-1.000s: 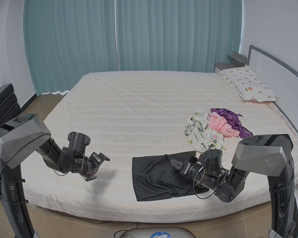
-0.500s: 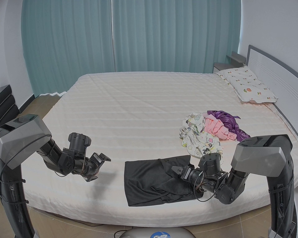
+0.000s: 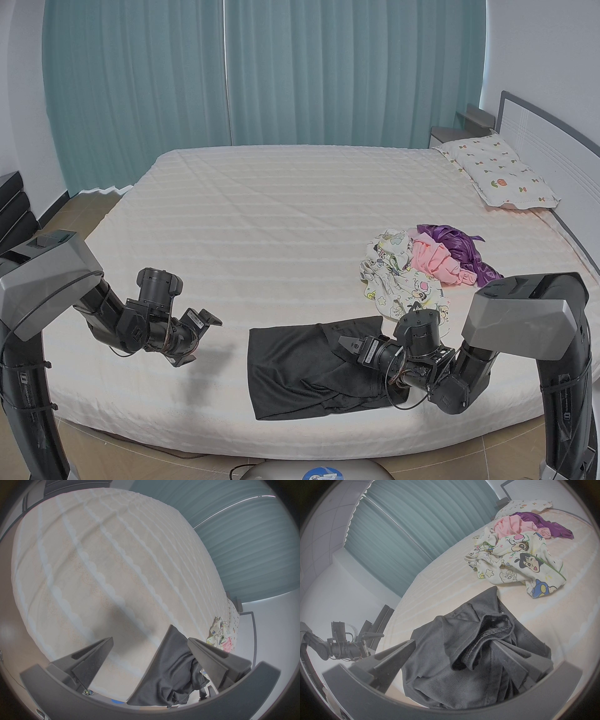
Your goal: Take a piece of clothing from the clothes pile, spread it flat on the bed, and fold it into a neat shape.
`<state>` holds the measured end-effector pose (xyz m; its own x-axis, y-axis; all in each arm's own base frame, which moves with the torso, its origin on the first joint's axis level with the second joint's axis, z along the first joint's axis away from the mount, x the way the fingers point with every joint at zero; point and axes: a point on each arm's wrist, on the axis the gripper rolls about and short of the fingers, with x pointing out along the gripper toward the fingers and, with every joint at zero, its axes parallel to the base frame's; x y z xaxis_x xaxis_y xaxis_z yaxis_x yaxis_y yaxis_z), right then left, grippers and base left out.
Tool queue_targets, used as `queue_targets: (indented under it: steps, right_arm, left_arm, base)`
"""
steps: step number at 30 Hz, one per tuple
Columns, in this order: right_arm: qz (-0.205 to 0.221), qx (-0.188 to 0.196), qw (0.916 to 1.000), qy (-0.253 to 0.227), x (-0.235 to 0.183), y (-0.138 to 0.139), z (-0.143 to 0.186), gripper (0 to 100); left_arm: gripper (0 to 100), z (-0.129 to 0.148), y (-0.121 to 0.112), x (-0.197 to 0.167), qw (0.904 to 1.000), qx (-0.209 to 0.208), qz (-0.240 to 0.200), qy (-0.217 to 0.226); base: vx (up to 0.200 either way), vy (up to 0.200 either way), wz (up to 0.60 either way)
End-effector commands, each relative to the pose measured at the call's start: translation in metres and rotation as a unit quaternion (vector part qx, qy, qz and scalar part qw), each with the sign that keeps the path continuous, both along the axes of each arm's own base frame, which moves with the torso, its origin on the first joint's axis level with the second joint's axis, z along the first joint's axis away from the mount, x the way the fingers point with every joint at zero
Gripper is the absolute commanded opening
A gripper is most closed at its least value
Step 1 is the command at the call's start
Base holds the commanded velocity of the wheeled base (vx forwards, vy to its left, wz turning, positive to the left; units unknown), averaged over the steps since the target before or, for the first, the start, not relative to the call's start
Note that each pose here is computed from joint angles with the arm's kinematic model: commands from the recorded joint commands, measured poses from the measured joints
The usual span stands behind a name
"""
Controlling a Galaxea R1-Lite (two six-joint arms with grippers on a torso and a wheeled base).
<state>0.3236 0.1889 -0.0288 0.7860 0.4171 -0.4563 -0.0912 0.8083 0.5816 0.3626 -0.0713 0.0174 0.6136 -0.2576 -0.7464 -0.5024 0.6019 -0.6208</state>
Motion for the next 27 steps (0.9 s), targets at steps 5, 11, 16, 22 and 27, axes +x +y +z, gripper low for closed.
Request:
queue_targets:
  steps: [5,11,16,22,27]
  right_arm:
    - [0.001,0.000,1.0000,0.002,-0.016,-0.011,0.019,100]
    - [0.002,-0.003,0.9999,0.010,-0.028,-0.019,0.025,100]
    - [-0.002,-0.005,0.9999,0.015,-0.029,-0.023,0.022,100]
    - [-0.007,-0.007,0.9998,0.020,-0.030,-0.027,0.023,100]
    - [-0.017,-0.012,0.9992,0.033,-0.033,-0.029,0.017,100]
  left_arm:
    - [100,0.002,0.002,0.002,0.9999,-0.010,0.008,-0.001]
    - [100,0.003,0.005,0.002,0.9999,-0.013,0.010,-0.001]
    - [100,0.004,0.007,0.003,0.9997,-0.018,0.017,-0.002]
    - [100,0.003,0.007,0.002,0.9996,-0.020,0.019,0.001]
    - [100,0.002,0.006,0.002,0.9997,-0.018,0.018,0.003]
  base:
    - [0.000,0.120,0.00]
    - [0.000,0.200,0.00]
    - [0.000,0.200,0.00]
    - [0.000,0.133,0.00]
    - [0.000,0.000,0.00]
